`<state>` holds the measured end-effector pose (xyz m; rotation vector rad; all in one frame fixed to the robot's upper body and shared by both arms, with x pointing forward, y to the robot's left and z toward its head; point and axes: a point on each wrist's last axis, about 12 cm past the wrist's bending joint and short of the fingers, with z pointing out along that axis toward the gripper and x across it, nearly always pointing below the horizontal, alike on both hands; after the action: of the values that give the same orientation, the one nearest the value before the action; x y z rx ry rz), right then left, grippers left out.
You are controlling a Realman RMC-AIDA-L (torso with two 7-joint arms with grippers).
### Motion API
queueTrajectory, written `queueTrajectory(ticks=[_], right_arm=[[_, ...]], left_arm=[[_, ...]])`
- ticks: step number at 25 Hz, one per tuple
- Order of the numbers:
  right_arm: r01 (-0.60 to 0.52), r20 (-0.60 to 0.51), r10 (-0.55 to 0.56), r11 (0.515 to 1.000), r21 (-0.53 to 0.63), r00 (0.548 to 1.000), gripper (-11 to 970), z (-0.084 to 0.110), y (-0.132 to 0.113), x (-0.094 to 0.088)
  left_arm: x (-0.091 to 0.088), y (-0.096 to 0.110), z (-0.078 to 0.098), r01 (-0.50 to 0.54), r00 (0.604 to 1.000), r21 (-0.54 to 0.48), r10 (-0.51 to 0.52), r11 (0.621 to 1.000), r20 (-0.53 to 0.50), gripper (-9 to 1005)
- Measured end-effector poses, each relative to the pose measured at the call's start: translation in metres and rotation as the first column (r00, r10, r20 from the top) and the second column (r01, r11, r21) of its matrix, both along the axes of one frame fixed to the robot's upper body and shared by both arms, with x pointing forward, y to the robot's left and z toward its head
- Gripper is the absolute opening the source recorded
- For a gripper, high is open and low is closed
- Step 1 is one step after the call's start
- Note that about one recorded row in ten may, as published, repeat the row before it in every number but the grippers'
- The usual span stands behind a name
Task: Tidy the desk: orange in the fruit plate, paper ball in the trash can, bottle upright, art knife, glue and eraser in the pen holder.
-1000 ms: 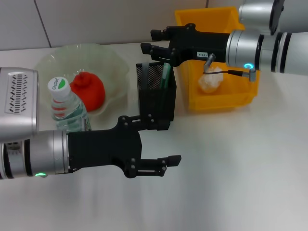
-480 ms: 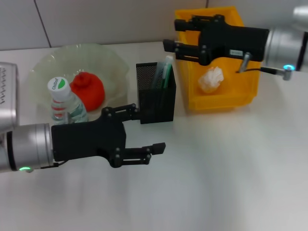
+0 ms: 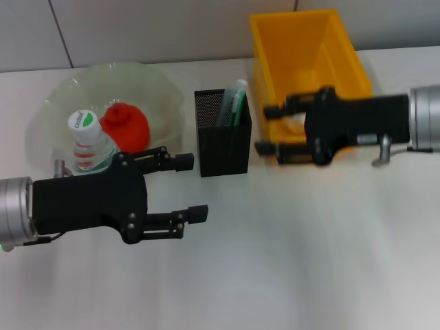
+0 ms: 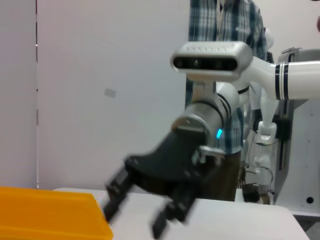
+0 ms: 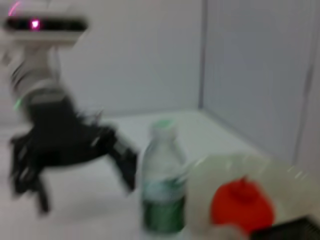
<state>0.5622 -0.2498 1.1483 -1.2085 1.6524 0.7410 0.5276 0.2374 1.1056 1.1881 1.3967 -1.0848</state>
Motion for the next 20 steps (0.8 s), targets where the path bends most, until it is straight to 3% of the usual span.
queueTrajectory(ticks=[10, 20], right_arm=[[-0.143, -0.048, 0.137, 0.972, -0.186, 0.989, 606, -0.006, 0.024, -0.044], [-0.161, -0.044, 0.156, 0.965, -0.209, 0.987, 606, 0.002, 0.022, -0.059]], left_arm=[[-0.003, 0.002, -0.002, 0.014, 0.999, 0.017, -0.013, 1.0, -0.038, 785], [-0.005, 0.003, -0.01, 0.045, 0.996, 0.094, -0.038, 0.995, -0.081, 785]])
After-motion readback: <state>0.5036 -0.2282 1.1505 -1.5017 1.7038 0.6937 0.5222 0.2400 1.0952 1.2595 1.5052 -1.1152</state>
